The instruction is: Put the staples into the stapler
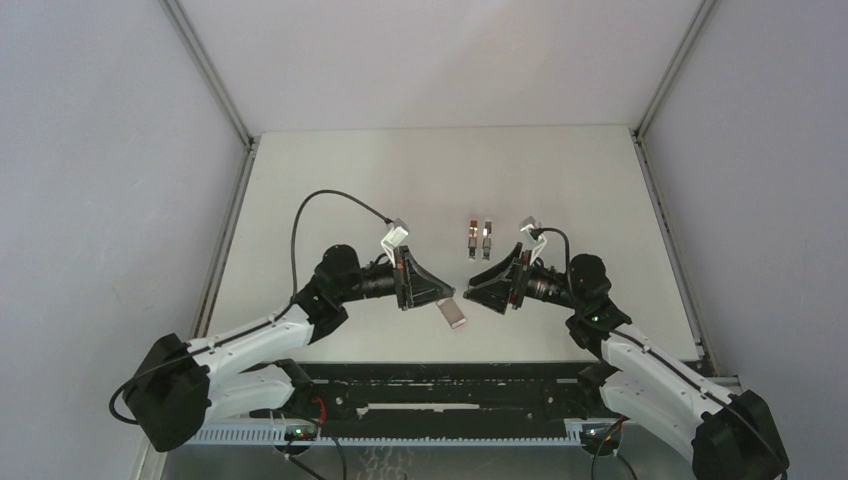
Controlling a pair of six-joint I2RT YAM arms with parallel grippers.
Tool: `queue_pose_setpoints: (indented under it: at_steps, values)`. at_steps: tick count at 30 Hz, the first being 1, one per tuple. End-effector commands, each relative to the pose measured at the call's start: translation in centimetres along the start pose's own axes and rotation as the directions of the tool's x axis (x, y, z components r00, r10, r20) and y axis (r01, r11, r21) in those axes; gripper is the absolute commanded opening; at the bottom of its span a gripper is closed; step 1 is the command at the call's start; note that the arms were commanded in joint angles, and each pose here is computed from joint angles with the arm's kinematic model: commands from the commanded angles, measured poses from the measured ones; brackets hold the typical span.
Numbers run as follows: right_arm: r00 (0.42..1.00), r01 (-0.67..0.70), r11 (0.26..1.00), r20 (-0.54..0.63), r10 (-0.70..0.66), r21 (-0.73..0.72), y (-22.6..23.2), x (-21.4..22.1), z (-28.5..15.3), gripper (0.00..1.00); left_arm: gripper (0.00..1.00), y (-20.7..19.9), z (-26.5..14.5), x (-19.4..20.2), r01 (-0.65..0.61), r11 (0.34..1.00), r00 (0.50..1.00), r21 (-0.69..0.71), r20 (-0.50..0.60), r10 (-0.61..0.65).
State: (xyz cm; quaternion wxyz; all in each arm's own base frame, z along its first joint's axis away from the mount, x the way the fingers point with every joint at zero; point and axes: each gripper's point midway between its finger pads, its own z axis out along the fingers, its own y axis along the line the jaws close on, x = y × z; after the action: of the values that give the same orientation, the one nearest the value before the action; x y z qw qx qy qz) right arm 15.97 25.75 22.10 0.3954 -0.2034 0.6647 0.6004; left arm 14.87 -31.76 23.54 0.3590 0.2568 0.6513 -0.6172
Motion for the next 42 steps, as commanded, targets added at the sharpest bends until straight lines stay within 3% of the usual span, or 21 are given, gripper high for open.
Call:
queue_pose_setpoints:
  at_steps: [1,13,42]
  values:
    - [0.994,0.037,0.997,0.103,-0.029,-0.074,2.1,-2.1,0.3,0.59,0.16,-2.7,-0.6,-1.1,-0.01,0.995,0.999,0.098,0.034,0.006]
    - [0.989,0.062,0.981,0.142,-0.036,-0.186,5.4,-3.2,1.2,0.54,0.16,-4.4,-1.0,-1.8,-0.025,0.989,0.999,0.149,0.045,0.018]
    - [0.99,0.075,0.964,0.136,-0.041,-0.254,7.2,-3.4,2.2,0.22,0.14,-5.8,-1.1,-1.9,-0.038,0.98,0.999,0.193,0.04,0.031]
